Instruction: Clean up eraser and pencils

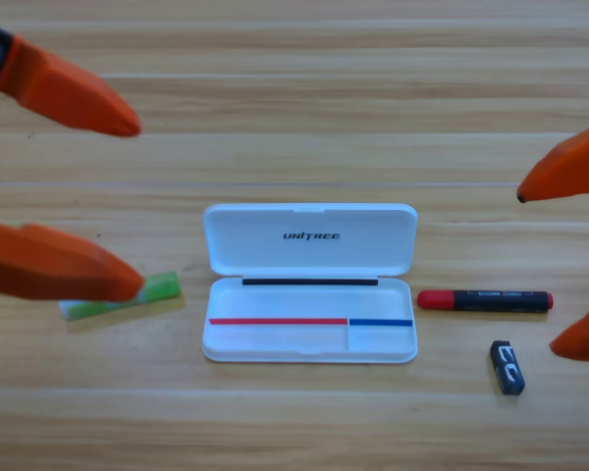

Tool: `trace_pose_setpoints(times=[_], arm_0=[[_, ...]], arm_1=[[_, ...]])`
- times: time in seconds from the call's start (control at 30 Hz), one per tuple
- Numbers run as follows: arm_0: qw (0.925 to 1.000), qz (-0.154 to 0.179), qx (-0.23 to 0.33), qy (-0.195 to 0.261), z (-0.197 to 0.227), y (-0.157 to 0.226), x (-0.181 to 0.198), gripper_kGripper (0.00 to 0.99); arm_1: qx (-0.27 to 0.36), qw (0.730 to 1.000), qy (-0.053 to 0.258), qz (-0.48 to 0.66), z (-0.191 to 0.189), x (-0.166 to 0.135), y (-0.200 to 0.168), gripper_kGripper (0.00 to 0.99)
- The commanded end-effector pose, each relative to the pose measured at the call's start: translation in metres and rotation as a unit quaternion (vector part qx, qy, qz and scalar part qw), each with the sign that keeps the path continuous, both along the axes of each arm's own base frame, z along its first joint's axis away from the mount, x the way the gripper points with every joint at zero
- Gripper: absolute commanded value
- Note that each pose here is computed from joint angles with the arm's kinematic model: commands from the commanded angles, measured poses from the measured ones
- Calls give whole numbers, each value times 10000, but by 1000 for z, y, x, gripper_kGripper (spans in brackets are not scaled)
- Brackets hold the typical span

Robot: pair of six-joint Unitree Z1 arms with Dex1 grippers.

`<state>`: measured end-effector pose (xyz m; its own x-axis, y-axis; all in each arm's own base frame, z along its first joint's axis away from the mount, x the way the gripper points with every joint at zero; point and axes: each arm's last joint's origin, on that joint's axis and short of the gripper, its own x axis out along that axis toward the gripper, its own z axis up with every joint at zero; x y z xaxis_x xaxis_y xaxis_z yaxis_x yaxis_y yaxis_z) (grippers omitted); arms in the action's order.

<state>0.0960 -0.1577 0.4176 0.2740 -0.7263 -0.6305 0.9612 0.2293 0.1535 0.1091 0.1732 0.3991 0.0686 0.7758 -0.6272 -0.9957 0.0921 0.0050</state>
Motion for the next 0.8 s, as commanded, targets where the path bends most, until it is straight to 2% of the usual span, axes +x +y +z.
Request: trace_pose_setpoints(times=[0.03, 0.3, 0.4, 0.43, 0.5, 0.57, 0.63, 0.73, 0.77, 0.8], arm_0=[[9985, -182, 376, 341, -21, -16, 3, 990], [9989, -92, 427, 154, -21, -12, 2, 990], [9963, -503, 604, -348, -24, -6, -1, 982], [9964, -509, 546, -403, -26, -3, -2, 980], [9960, -430, 536, -565, -26, 0, -3, 976], [9928, -172, 856, -816, -29, 1, 2, 977], [9830, 189, 1346, -1236, -32, 0, 10, 977], [9588, 624, 2136, -1765, -41, -5, 25, 977], [9509, 695, 2391, -1840, -46, -6, 30, 977], [9472, 679, 2553, -1817, -50, -8, 34, 977]], arm_1=[[-287, 9990, 268, 208, -17, -3, 6, 977], [-295, 9989, 300, 198, -17, -6, 2, 977], [-275, 9988, 392, 98, -16, -5, 3, 977], [-262, 9986, 454, 29, -15, -5, 3, 977], [-279, 9978, 575, -149, -13, -1, 7, 977], [-453, 9956, 622, -534, -16, 6, 10, 977], [-746, 9890, 646, -1099, -20, 16, 13, 977], [-1201, 9758, 540, -1747, -31, 29, 15, 974], [-1373, 9662, 522, -2120, -37, 33, 16, 974], [-1579, 9534, 581, -2505, -41, 39, 18, 973]])
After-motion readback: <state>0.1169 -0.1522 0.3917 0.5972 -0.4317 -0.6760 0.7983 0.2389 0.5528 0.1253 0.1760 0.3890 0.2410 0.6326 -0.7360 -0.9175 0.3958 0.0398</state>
